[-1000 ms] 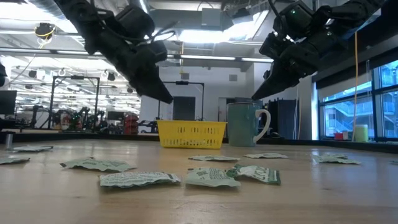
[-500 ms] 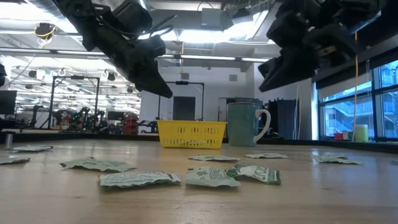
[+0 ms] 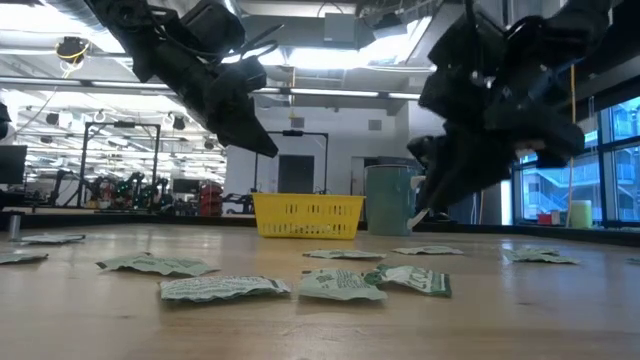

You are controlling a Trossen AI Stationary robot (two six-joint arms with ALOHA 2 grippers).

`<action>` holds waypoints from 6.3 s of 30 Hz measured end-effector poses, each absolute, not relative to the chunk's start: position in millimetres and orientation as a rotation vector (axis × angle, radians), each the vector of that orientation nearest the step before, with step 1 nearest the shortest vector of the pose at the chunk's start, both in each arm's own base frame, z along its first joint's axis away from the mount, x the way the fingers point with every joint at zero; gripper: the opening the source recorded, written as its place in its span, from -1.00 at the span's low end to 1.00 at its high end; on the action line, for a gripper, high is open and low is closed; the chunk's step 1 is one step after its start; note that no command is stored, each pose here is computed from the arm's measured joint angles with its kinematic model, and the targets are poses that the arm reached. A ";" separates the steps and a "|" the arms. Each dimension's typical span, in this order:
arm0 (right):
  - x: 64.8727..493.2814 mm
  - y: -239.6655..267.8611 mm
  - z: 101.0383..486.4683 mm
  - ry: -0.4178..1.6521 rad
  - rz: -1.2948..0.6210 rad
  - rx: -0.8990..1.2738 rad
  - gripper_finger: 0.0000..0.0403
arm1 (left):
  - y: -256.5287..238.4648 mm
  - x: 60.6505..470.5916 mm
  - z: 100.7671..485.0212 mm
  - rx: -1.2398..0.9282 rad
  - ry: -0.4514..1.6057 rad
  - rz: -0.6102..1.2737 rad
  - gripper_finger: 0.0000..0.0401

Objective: Pick and place Stevia / Truvia into bins
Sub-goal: Put the middle stevia tea packet into the yellow bin

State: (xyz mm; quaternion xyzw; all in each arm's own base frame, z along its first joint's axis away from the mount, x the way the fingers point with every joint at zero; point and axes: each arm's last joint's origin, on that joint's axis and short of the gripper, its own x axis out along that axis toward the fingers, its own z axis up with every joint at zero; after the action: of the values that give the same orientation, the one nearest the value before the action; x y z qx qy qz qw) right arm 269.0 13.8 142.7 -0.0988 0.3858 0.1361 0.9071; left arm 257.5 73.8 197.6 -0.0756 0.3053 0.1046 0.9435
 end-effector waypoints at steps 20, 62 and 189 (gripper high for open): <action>278.4 14.1 100.1 0.918 0.276 -0.200 -0.68 | 74.1 258.5 199.1 -0.151 0.604 0.214 -0.75; 356.0 -58.7 156.8 0.804 -0.072 -0.408 -0.99 | 74.0 258.1 198.5 -0.152 0.611 0.213 -0.80; 361.6 -52.7 162.5 0.757 -0.213 -0.477 -0.98 | 70.7 259.4 198.9 -0.147 0.606 0.201 -0.79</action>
State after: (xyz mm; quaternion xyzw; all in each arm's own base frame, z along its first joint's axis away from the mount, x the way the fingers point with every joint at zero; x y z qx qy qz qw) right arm 361.6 -52.7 162.5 -0.2300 0.3652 -0.1028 0.8962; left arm 259.4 70.7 198.9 -0.0721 0.2974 0.0985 0.9469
